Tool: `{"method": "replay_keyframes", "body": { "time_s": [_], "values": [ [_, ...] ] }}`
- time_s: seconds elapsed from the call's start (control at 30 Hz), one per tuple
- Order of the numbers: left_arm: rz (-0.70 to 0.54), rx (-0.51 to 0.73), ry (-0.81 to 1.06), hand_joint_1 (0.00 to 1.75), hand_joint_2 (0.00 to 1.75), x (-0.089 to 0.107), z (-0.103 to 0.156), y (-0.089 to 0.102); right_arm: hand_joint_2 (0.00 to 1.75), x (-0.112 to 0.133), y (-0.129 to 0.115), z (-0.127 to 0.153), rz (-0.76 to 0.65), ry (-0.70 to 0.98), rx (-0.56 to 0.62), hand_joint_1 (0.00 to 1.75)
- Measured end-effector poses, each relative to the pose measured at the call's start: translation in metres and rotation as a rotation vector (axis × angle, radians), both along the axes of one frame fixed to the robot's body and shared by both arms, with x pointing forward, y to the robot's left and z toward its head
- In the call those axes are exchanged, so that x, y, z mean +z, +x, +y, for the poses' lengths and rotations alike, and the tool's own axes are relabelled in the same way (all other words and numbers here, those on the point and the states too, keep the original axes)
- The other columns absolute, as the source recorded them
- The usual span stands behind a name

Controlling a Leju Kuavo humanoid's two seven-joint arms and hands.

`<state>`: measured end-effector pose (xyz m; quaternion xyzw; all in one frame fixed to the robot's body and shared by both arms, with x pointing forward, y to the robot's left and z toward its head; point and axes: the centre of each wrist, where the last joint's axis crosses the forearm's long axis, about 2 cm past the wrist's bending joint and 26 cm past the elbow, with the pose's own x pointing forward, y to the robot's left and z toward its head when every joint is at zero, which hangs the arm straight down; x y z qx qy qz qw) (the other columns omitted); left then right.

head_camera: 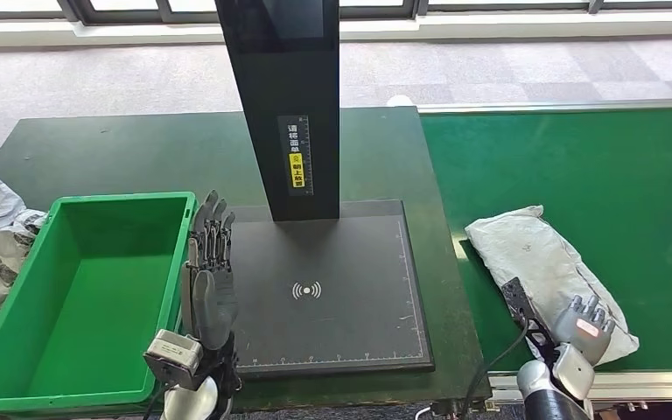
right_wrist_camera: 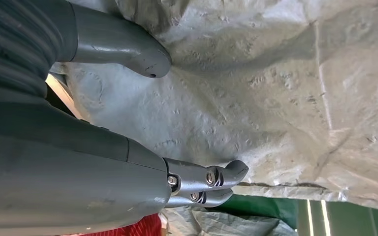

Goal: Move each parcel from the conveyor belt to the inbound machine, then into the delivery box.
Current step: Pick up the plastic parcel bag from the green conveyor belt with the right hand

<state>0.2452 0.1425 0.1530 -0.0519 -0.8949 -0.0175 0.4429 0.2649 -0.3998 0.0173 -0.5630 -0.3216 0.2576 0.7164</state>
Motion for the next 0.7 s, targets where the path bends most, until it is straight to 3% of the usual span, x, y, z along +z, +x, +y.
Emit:
{"method": "replay_keyframes", "body": {
  "time_s": [0.03,0.27,0.7],
  "values": [
    [0.002,-0.001,0.004,0.0,0.0,-0.001,0.0,0.0,1.75,-0.001,-0.001,0.0,0.018,-0.001,0.002,1.75],
    [0.017,-0.028,0.017,0.0,0.0,-0.005,-0.001,0.001,1.75,-0.005,-0.002,-0.001,0.118,0.014,0.055,1.75],
    [0.035,-0.061,0.058,0.0,0.0,0.002,-0.004,0.012,1.75,-0.003,0.0,0.001,0.118,0.007,0.076,1.75]
  ]
}}
